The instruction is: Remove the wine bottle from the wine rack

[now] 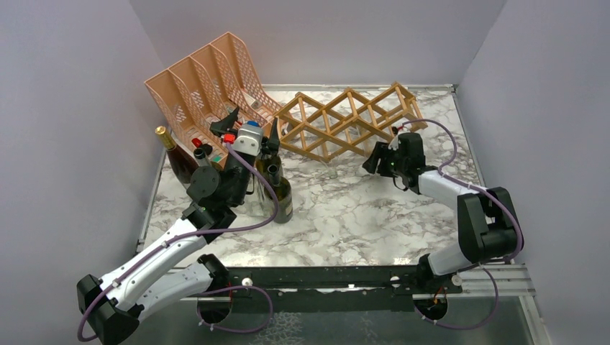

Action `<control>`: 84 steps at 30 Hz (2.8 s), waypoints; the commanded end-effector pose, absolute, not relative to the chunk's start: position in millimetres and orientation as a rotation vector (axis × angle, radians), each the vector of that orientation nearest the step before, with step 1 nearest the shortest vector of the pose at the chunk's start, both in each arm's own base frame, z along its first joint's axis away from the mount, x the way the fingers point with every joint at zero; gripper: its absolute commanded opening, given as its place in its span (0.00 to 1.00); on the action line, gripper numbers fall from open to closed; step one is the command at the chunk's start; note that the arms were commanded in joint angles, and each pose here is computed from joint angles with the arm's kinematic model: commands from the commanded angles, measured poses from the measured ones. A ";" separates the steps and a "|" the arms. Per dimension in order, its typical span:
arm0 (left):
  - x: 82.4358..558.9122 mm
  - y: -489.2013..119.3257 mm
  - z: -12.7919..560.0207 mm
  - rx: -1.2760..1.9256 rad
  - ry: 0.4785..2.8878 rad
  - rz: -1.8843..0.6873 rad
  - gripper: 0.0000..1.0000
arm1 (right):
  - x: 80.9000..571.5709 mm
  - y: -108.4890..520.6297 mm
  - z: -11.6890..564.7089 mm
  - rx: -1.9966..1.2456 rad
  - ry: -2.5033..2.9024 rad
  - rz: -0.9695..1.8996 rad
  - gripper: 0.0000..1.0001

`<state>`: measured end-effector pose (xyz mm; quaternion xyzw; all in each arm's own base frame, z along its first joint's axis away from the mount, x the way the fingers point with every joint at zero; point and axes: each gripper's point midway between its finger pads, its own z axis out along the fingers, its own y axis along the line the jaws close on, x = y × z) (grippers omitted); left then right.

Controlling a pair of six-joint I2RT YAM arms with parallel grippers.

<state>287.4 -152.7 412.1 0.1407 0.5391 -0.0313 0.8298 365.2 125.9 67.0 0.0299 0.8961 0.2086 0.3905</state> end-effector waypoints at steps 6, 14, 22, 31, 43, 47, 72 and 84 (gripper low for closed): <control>282.1 -147.8 422.7 0.272 1.098 -0.081 0.92 | 381.8 126.4 66.4 0.078 2.231 0.531 0.45; 282.0 -149.3 422.4 0.270 1.097 -0.095 0.91 | 366.8 121.5 69.7 0.076 2.225 0.518 0.34; 281.3 -150.9 421.6 0.271 1.097 -0.108 0.91 | 340.0 119.7 76.0 0.091 2.192 0.553 0.28; 281.1 -151.9 421.5 0.267 1.098 -0.120 0.91 | 304.7 115.4 102.1 0.180 2.158 0.607 0.25; 280.1 -151.4 422.1 0.257 1.097 -0.133 0.91 | 268.4 106.2 126.2 0.284 2.252 0.592 0.08; 278.1 -150.8 422.9 0.254 1.093 -0.143 0.91 | 257.3 106.6 144.4 0.300 2.245 0.617 0.01; 235.6 -223.0 445.2 0.625 0.991 -0.464 0.94 | 193.0 123.1 215.0 0.007 2.345 0.755 0.01; 132.8 -344.9 406.8 1.257 0.917 -1.066 0.99 | 169.9 143.7 225.7 -0.238 2.346 0.924 0.01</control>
